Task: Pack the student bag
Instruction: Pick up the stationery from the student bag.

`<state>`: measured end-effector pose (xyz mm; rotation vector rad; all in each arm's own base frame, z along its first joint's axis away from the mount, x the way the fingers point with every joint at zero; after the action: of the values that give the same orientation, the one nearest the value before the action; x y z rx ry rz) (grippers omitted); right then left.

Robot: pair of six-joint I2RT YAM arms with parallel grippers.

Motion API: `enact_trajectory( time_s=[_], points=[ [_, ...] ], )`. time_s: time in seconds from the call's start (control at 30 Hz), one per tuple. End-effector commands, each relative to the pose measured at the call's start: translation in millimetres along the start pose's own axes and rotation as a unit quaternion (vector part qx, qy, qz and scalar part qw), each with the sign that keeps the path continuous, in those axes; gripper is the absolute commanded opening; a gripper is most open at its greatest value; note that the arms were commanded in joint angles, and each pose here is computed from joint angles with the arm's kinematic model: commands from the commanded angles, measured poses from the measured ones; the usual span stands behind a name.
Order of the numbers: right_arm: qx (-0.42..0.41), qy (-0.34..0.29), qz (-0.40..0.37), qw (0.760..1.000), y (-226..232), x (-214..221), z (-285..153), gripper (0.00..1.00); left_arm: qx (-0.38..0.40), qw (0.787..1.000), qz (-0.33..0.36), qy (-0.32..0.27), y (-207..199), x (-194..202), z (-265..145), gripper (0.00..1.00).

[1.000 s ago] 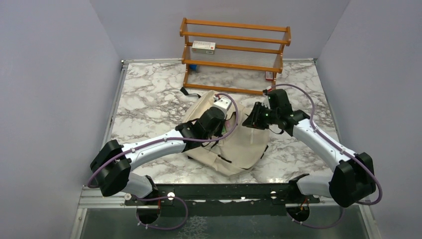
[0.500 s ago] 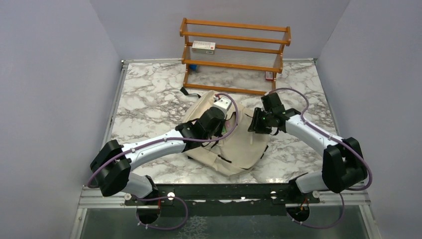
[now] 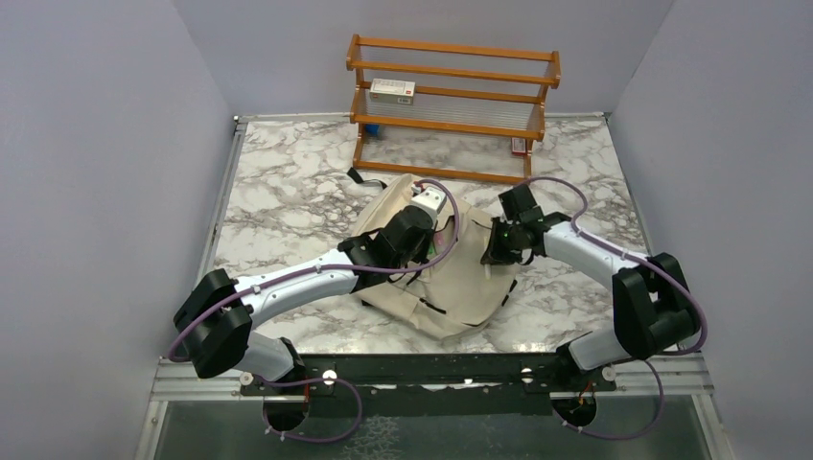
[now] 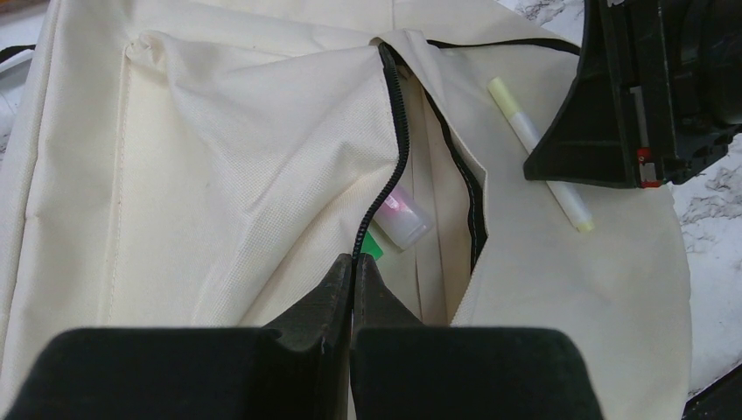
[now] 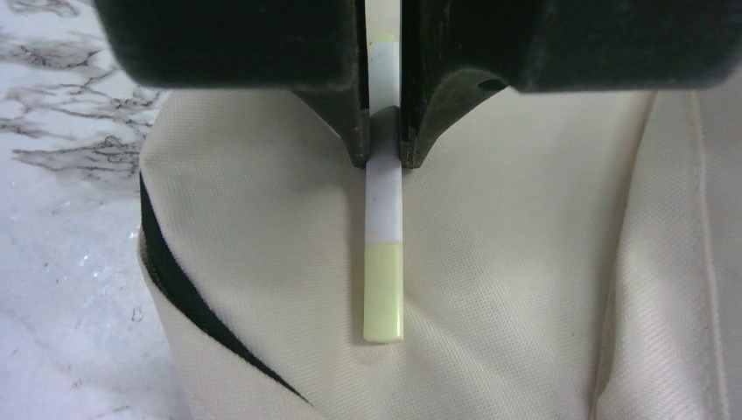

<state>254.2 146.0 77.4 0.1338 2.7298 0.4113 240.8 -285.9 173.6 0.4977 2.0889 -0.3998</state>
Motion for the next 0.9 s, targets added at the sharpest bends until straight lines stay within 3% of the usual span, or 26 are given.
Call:
enact_trajectory(
  time_s=[0.0,0.07,0.2,0.43,0.87],
  points=[
    [-0.042,-0.052,-0.009,0.998,13.5,-14.0,-20.7,0.09,-0.001,0.999,-0.009,-0.033,2.3,-16.7,-2.5,0.0],
    [-0.076,-0.072,-0.019,0.994,25.7,-22.5,-35.5,0.02,-0.001,0.999,-0.009,-0.033,1.9,-16.9,-2.1,0.0],
    [-0.146,-0.073,-0.025,0.986,51.7,-31.2,-57.0,0.01,0.001,0.999,-0.009,-0.033,1.0,-17.7,-1.6,0.0],
    [-0.267,-0.009,-0.02,0.964,88.0,-23.7,-72.4,0.01,0.001,0.999,-0.01,-0.035,1.0,-19.0,-2.1,0.0],
    [-0.225,0.06,-0.053,0.971,84.1,-9.4,-75.7,0.01,0.004,0.999,-0.007,-0.035,-1.6,-21.7,1.3,0.0]
  ],
)
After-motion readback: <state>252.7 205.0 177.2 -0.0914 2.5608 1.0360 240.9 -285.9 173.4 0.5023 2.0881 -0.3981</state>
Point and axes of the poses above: each gripper's point midway between its finger pads, its own z axis out along the fingers, its own y axis along the line the jaws close on, x = y × z, the point moved 4 cm from there along -z, back along the fingers, and after that the axes turned 1 degree about -z, right-handed, at the moved point
